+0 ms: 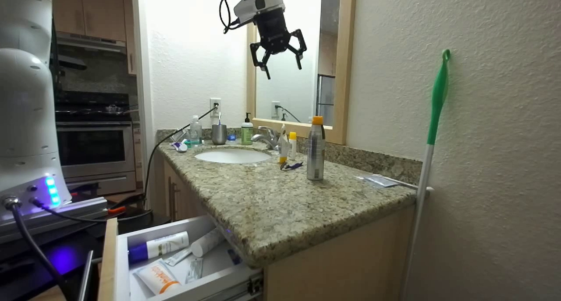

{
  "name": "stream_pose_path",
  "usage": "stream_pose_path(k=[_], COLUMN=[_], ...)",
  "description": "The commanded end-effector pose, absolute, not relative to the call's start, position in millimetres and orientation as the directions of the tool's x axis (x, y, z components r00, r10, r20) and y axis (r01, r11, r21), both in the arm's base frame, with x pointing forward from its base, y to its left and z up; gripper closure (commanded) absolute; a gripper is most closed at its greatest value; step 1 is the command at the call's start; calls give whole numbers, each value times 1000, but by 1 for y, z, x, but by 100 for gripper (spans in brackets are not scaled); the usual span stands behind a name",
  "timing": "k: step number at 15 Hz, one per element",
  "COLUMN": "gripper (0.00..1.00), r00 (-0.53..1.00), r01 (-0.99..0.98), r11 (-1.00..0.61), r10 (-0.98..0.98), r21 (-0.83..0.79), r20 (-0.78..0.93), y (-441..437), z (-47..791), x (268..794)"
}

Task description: Remove the white tube with a yellow lid from the drawer and put it on the counter

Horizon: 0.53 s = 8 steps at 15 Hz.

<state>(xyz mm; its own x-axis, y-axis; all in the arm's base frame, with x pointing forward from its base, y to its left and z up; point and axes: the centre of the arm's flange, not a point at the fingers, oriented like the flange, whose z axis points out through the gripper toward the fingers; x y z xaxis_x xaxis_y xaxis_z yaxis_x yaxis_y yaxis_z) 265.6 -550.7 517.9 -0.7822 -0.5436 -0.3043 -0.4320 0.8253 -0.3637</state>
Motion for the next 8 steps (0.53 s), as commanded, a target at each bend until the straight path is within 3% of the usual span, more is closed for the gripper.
stream_pose_path(k=[1, 8], gripper=[0, 0], r00=[-839, -639], r01=[-413, -752], r11=[791, 581], r10=[-523, -759], r21=[-451, -311], r20=[-149, 127], y=[-527, -439], z=[455, 325], x=[303, 314])
